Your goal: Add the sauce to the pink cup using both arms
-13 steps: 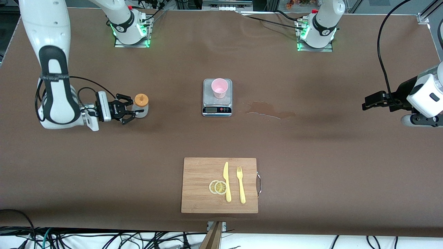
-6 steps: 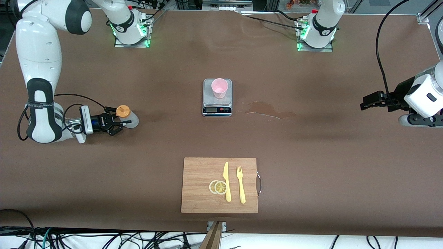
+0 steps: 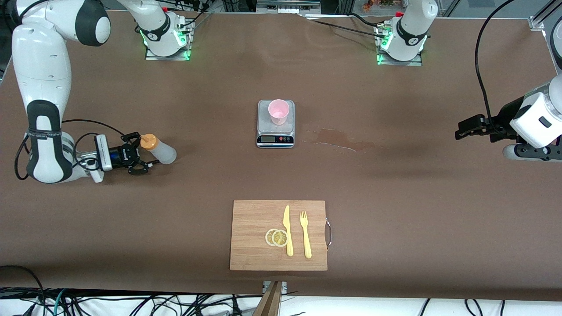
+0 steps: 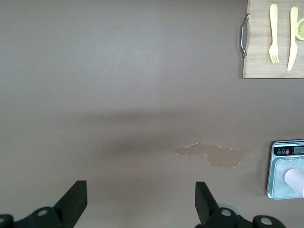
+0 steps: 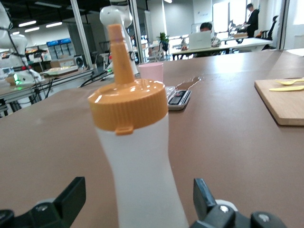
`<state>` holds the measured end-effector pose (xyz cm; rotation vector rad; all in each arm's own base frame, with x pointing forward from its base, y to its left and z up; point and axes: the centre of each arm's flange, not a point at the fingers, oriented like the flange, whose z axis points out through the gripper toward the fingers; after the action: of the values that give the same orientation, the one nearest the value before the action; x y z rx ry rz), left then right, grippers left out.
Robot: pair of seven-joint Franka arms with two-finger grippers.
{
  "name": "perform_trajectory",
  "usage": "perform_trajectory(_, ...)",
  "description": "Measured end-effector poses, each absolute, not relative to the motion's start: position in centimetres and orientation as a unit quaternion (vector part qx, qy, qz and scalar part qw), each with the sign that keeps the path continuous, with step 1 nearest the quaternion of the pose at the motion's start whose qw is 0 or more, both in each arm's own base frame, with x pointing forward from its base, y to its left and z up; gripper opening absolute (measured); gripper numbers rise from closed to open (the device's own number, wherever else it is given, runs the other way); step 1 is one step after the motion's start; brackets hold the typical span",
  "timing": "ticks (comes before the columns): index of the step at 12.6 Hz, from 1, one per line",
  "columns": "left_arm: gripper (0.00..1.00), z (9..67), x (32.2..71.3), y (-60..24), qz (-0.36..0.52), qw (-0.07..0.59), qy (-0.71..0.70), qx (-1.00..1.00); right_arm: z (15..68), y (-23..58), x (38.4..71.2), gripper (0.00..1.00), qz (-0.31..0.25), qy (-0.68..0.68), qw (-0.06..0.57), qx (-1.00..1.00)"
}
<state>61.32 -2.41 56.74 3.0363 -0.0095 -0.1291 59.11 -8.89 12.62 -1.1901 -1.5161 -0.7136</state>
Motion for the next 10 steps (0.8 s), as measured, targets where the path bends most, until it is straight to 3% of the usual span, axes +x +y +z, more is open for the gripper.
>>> perform_trajectory(4, 1.0, 56.9, 61.5, -2.4, -0.04, 0.051, -0.003, 0.998, 16.5, -13.3, 59.7, 1.0, -0.222, -0.639, 0.503, -0.538)
perform_trajectory(10, 1.0, 56.8, 61.6, -2.3, -0.04, 0.051, -0.002, 0.998, 26.2, -15.6, 59.8, 1.0, -0.078, -0.558, 0.555, -0.612)
